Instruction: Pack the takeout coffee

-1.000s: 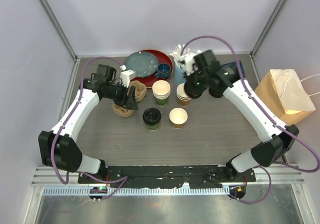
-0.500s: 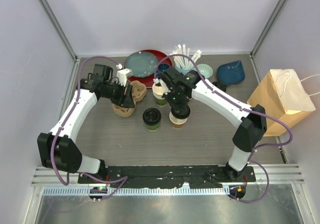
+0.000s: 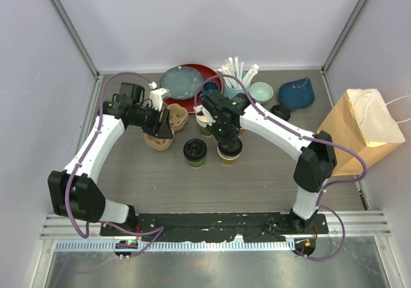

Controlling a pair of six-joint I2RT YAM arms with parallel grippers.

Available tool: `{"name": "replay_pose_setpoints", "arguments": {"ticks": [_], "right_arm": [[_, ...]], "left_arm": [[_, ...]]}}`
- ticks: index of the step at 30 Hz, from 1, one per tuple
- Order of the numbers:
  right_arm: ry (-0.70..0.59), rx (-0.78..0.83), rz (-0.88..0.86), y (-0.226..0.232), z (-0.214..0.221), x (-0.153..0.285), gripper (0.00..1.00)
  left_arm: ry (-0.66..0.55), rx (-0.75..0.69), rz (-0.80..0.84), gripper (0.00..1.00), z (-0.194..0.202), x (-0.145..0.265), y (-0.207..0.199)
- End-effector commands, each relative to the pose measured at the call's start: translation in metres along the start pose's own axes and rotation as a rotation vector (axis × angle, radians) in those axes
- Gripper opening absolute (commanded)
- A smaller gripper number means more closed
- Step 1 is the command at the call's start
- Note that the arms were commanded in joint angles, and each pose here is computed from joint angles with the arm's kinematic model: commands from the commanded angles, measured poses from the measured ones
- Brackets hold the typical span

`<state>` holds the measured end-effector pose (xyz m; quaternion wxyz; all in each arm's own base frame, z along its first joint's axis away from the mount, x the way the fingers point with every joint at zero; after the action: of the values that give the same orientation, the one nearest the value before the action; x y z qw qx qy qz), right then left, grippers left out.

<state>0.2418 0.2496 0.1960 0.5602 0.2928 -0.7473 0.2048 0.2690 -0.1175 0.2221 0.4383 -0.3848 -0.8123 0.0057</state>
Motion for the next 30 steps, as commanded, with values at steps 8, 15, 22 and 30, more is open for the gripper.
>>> {"name": "replay_pose_setpoints", "arguments": {"ticks": [8,15,22,30], "right_arm": [[-0.007,0.007,-0.042,0.007,-0.002,-0.012,0.01],[0.017,-0.001,-0.031,0.006,0.004,-0.018,0.01],[0.031,-0.004,-0.019,0.004,0.009,-0.022,0.01],[0.014,0.002,-0.043,0.007,0.008,-0.025,0.01]], "left_arm": [[-0.049,-0.041,-0.006,0.53,-0.008,0.008,-0.001],[-0.05,-0.043,-0.004,0.53,-0.008,0.009,-0.001],[-0.049,-0.043,0.002,0.53,-0.008,0.008,-0.002],[-0.049,-0.045,0.002,0.53,-0.008,0.009,-0.002]]}}
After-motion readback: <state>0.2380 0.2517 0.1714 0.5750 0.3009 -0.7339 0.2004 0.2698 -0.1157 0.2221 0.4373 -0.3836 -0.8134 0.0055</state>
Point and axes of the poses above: each gripper's point midway between its finger pads, its own x axis back along the fingers, its own y axis along the line the jaws close on, z = x × y, the point moved 5 cm from there along x, back along the fingers, and after that the axes turned 2 degrees about -x, right-handed, at the moved point
